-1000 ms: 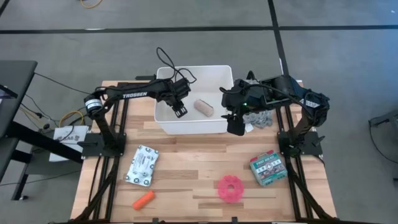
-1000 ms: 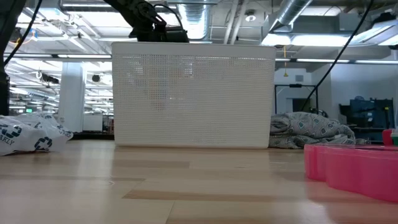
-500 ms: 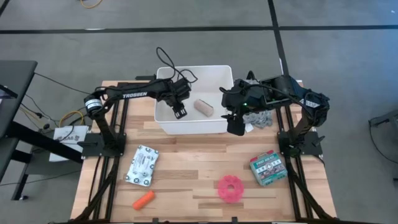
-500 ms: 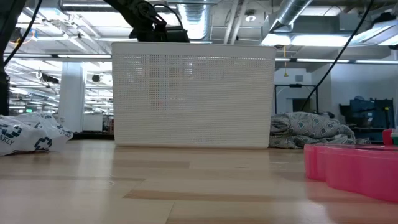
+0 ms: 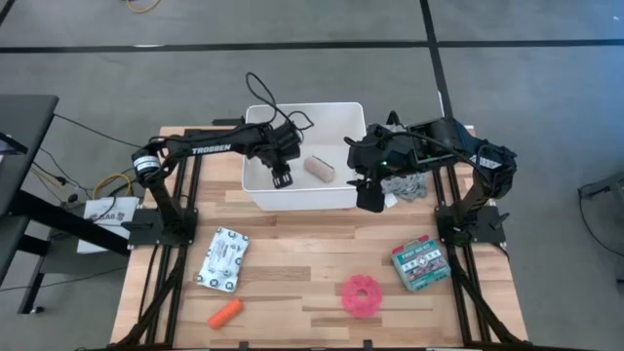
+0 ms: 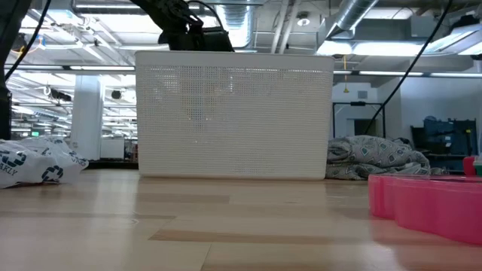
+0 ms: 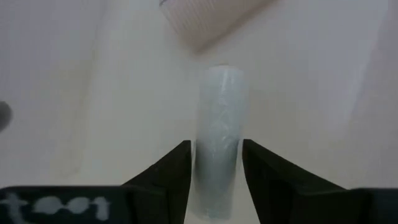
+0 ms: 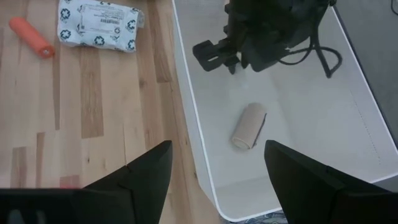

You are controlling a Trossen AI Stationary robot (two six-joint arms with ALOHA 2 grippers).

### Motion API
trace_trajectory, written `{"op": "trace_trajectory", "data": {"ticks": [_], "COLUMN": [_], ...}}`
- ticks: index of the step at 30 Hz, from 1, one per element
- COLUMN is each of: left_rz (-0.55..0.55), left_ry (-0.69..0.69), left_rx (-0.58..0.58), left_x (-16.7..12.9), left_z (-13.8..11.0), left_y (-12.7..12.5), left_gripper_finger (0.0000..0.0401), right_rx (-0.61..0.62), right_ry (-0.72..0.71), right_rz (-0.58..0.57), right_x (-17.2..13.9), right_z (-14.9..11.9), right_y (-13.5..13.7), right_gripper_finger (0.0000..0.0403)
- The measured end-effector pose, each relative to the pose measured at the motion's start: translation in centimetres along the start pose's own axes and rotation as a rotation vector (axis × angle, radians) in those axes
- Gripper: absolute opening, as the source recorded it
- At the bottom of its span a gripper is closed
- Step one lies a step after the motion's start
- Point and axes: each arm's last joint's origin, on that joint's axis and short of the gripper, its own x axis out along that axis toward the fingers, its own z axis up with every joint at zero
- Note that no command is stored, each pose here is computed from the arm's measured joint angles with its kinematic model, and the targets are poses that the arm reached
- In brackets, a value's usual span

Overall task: Pick & place medical supplies in basket/bin
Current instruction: Put the white gauze into the white bin, then put the orange bandage into the white bin

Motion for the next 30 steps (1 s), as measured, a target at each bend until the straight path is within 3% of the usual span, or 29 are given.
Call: {"op": "trace_trajectory", "data": {"ticks": [4, 8, 10, 13, 16, 19, 22, 25, 26, 30], "left_rz": [0.145, -0.013, 0.039, -0.01, 0.04, -0.027, 0.078, -0.103, -0.104, 0.068], "left_ry": [0.019, 0.014, 0.02, 0.009, 0.013, 0.005, 0.012, -0.048, -0.074, -0.044], "left_rx": [-0.01, -0.05, -0.065, -0.097, -0.105, -0.11, -0.134, -0.123, -0.126, -0.169], "left_x": [-0.06, 0.0, -0.02, -0.01, -0.03, -0.02, 0.02, 0.19, 0.17, 0.17], "left_z": [0.01, -0.13, -0.13, -0.06, -0.05, -0.02, -0.05, 0.31, 0.56, 0.35], "left_y": [0.01, -0.1, -0.15, -0.25, -0.26, -0.38, -0.34, -0.33, -0.29, 0.17], "left_gripper_finger": [0.0133, 0.0133, 0.0131, 0.0131, 0.0131, 0.013, 0.013, 0.013, 0.013, 0.013], "right_rx": [0.0, -0.001, -0.001, -0.001, -0.001, -0.001, -0.002, -0.002, -0.002, -0.003], "right_ry": [0.0, 0.0, 0.0, 0.0, 0.001, 0.002, 0.004, 0.005, 0.005, 0.009], "right_rz": [0.0, 0.002, 0.002, 0.003, 0.004, 0.004, 0.004, 0.004, 0.004, 0.004], "right_x": [0.0, -0.01, -0.01, -0.01, -0.01, -0.01, -0.01, 0.01, 0.01, 0.01], "right_z": [0.0, 0.0, 0.0, 0.0, -0.01, -0.02, -0.04, -0.04, -0.04, -0.08], "right_y": [0.0, 0.04, 0.04, 0.04, 0.04, 0.04, 0.04, 0.04, 0.04, 0.04], "right_gripper_finger": [0.0249, 0.0249, 0.0249, 0.0249, 0.0249, 0.0249, 0.0249, 0.0249, 0.0249, 0.0249]}}
